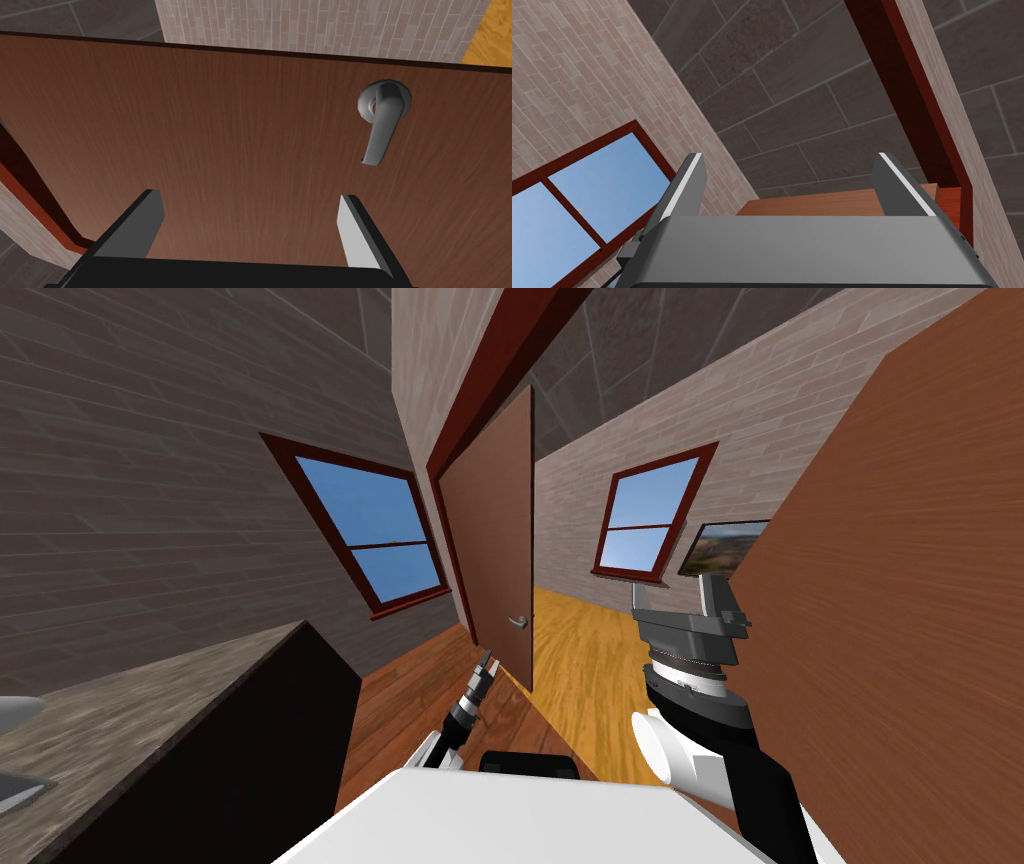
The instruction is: Push the door open
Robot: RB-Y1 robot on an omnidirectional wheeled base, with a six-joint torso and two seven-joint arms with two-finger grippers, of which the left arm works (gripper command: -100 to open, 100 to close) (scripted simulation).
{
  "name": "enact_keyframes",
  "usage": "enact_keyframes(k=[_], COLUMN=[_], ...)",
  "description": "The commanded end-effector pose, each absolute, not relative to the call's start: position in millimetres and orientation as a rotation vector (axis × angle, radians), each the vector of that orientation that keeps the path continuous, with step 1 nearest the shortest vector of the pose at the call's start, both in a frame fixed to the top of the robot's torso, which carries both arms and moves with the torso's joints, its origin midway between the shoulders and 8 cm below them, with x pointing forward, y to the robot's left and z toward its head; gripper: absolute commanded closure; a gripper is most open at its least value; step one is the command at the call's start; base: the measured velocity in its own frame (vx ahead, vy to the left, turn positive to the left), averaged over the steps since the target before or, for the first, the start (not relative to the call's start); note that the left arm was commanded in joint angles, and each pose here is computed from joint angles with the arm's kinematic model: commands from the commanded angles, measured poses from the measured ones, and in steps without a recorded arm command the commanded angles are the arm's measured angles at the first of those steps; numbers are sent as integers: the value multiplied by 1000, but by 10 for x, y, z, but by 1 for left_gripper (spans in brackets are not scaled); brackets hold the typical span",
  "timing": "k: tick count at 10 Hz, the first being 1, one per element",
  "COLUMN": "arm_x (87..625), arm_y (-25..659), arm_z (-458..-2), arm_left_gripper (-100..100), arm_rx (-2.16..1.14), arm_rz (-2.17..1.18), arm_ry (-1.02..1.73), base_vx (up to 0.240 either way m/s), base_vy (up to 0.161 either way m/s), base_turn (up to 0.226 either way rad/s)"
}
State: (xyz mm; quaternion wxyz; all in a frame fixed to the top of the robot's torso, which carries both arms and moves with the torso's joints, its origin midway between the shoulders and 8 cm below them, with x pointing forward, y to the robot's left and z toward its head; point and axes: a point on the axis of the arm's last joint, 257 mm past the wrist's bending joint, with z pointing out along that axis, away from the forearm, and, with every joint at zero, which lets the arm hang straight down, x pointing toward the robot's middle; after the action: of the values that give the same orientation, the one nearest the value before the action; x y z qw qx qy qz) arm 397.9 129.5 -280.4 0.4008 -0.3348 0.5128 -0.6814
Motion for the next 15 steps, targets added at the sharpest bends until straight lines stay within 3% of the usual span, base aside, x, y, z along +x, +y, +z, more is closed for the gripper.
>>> enact_keyframes(k=[1, 15], arm_x=[3941, 3662], arm_y=[1292, 1414], arm_z=[-2927, -3795], arm_left_gripper=[-100, -100], arm_rx=[-847, -853], arm_rz=[-1720, -1659], arm_ry=[1335, 1606], base_vx=[81, 93], base_vy=[43, 45], base_turn=[-63, -53])
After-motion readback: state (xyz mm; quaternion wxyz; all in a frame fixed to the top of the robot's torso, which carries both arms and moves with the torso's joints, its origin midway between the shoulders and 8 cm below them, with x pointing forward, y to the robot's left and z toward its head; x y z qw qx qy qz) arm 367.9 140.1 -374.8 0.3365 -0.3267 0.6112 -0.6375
